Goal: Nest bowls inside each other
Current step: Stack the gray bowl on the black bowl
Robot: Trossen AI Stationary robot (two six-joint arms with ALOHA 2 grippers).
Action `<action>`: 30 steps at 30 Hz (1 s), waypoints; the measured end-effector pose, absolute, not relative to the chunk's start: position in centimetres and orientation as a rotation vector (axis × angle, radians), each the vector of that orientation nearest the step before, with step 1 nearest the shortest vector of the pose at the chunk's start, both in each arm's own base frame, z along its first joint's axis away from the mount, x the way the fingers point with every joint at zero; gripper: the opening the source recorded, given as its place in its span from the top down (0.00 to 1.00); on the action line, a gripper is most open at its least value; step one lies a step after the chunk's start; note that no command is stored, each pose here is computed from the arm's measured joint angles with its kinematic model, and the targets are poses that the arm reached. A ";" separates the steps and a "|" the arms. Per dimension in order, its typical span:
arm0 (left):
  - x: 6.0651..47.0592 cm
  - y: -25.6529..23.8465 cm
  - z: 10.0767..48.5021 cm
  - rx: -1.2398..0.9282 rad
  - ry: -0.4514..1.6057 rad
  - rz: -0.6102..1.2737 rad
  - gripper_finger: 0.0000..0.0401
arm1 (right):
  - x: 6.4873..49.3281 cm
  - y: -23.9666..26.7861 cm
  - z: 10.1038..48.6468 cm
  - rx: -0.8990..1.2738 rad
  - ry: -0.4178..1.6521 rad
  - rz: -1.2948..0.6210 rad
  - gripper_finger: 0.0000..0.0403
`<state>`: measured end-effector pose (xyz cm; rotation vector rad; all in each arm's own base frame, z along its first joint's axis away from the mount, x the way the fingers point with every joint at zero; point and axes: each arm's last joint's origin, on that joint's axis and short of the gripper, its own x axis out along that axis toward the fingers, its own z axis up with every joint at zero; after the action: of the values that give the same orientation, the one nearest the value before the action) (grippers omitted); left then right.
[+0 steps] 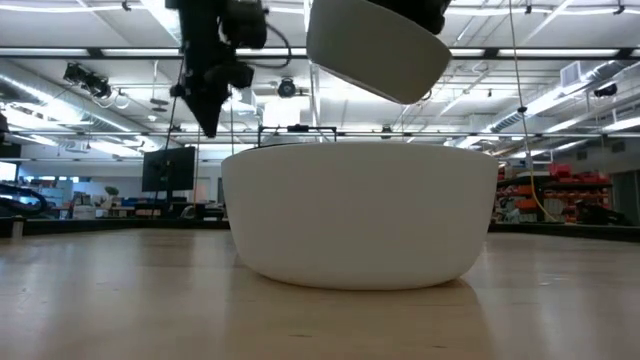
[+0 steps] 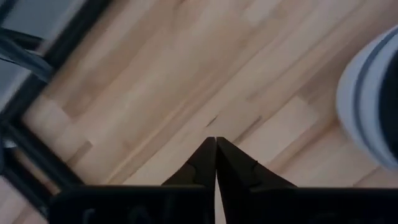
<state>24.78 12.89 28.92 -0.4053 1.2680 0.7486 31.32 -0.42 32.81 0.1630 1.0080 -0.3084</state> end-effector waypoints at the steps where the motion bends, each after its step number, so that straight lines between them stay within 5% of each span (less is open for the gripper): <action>1: 24.5 13.2 28.1 -0.425 1.284 0.732 0.97 | 31.4 -0.4 32.8 0.166 1.002 -0.302 1.00; 16: 22.1 14.1 19.1 -0.703 1.270 0.538 0.95 | 32.3 -2.3 33.4 0.179 0.898 -0.266 1.00; 21: 23.3 12.2 18.1 -0.766 1.199 0.313 0.99 | 32.3 -3.1 33.3 0.189 0.899 -0.276 1.00; 30: 25.8 8.8 18.4 -0.704 1.144 0.219 0.95 | 32.2 -3.1 33.2 0.189 0.917 -0.276 1.00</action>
<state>25.83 8.76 18.36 -0.7039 1.1445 0.2195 32.17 -3.12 33.22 0.1892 0.9171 -0.2759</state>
